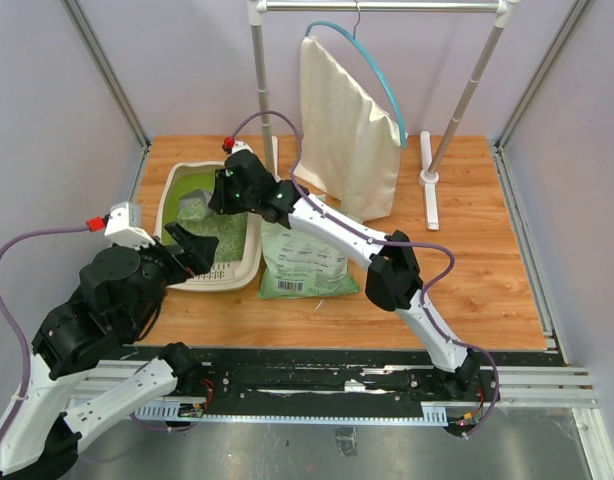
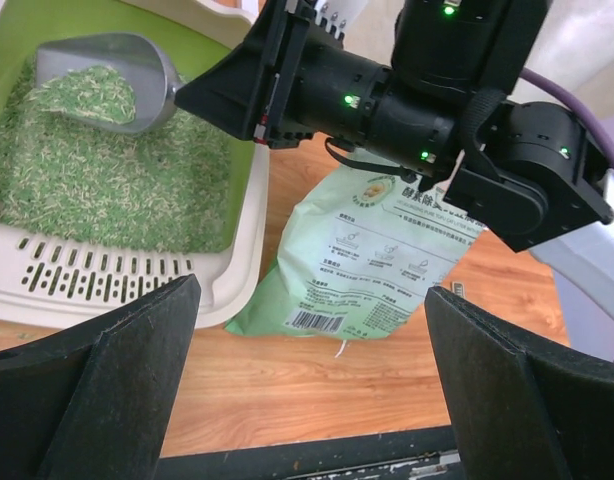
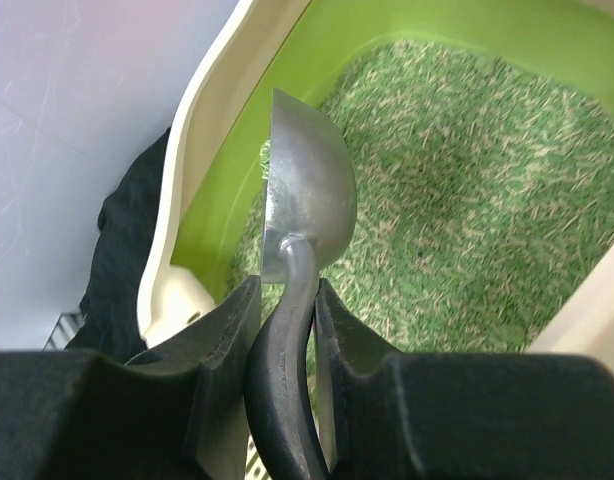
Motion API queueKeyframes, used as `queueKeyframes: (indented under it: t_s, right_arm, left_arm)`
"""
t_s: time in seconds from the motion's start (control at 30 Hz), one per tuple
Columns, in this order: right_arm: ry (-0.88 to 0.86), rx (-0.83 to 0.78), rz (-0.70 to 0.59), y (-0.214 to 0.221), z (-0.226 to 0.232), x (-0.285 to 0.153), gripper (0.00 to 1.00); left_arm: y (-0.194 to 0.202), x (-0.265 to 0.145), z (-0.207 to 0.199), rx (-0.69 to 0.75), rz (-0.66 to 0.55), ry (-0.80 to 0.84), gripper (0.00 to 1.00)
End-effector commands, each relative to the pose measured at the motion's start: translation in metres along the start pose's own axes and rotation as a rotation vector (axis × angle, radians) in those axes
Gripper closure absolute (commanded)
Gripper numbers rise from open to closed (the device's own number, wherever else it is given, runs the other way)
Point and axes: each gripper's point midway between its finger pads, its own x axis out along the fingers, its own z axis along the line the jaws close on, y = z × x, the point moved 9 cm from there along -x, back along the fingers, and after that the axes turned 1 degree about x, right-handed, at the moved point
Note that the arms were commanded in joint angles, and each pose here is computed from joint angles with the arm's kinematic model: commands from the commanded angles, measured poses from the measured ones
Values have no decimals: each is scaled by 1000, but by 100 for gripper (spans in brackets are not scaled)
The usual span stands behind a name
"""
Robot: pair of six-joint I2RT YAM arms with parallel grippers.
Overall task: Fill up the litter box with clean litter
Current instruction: Pour the cat litter into the litter box.
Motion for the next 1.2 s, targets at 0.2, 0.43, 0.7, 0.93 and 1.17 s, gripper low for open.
queueKeyframes:
  t_s: [0.2,0.43,0.7,0.93,1.17]
  right_arm:
    - [117,-58,-279,-52,-17,12,99]
    - [184,-144,-311,-62,-28,7,99]
    - [225,-218,-256,-51,-28,-8,99]
    - [252,-319,-243,-52,-12,-36,99]
    - [219,-369,-176,-38,2,-64,99]
  left_arm:
    - [-4,7,-5,4,-27,-5,0]
    - [-1,9,-5,4,-23,0,0]
    - [-1,8,-6,-7,-16,13,0]
    - [-1,6,-8,-18,-5,26,0]
    - [-2,4,-8,-29,-5,30,0]
